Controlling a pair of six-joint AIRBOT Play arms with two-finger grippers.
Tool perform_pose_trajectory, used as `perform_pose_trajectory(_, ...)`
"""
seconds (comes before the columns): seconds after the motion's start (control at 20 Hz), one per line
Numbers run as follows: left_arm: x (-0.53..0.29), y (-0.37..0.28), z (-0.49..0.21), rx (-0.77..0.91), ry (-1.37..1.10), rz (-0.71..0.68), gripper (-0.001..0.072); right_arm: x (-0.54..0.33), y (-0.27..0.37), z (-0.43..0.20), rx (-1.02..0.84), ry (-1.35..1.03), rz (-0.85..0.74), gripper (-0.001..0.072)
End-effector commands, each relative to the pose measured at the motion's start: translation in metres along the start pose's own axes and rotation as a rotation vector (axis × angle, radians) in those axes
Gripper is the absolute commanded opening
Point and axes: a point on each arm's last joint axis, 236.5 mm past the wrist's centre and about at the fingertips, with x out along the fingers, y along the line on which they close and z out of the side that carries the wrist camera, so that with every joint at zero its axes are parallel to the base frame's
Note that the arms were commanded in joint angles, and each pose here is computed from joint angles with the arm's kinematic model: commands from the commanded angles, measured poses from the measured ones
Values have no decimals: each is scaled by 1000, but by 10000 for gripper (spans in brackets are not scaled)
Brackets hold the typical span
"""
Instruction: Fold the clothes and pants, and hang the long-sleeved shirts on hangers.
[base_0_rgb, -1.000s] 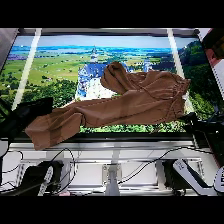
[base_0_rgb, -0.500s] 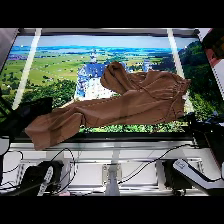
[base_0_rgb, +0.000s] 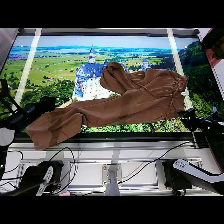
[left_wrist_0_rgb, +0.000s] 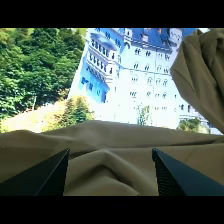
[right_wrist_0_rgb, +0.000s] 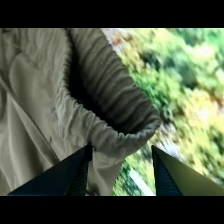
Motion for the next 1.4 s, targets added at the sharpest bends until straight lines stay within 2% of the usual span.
perform_pose_trajectory(0.0, 2, 1, -1, -61, 8, 4, 561, 5, 20, 14, -43, -55, 104, 451)
perform_pose_trajectory(0.2, 2, 1, -1, -76, 8, 4, 561, 9, 34, 23, -61, -90, 182, 451)
perform_pose_trajectory(0.45, 2, 1, -1, -76, 8, 4, 561, 17, 60, 21, -180, -107, 232, 451)
perform_pose_trajectory(0.7, 2, 1, -1, -76, 8, 4, 561, 36, 55, 26, -111, -136, 141, 454)
perform_pose_trajectory(0.75, 2, 1, -1, -75, 8, 4, 561, 37, 59, 26, -111, -136, 149, 463)
perform_pose_trajectory(0.85, 2, 1, -1, -75, 8, 4, 561, 36, 64, 29, -81, -151, 170, 564)
perform_pose_trajectory(1.0, 2, 2, -5, -75, 22, 8, 561, 34, 62, 44, -47, -205, 156, 542)
perform_pose_trajectory(1.05, 2, 3, -8, -74, 36, 12, 561, 34, 61, 46, -30, -212, 153, 431)
perform_pose_trajectory(1.1, 2, 7, -14, -63, 60, 29, 552, 34, 60, 47, -30, -213, 151, 185)
perform_pose_trajectory(1.15, 1, 13, -21, -47, 92, 56, 519, 34, 60, 47, -28, -214, 152, 50)
perform_pose_trajectory(1.2, 0, 22, -32, -26, 138, 92, 477, 33, 61, 47, -27, -214, 155, 41)
perform_pose_trajectory(1.35, -14, 52, -59, -28, 249, 227, 477, 33, 64, 44, -29, -203, 166, 41)
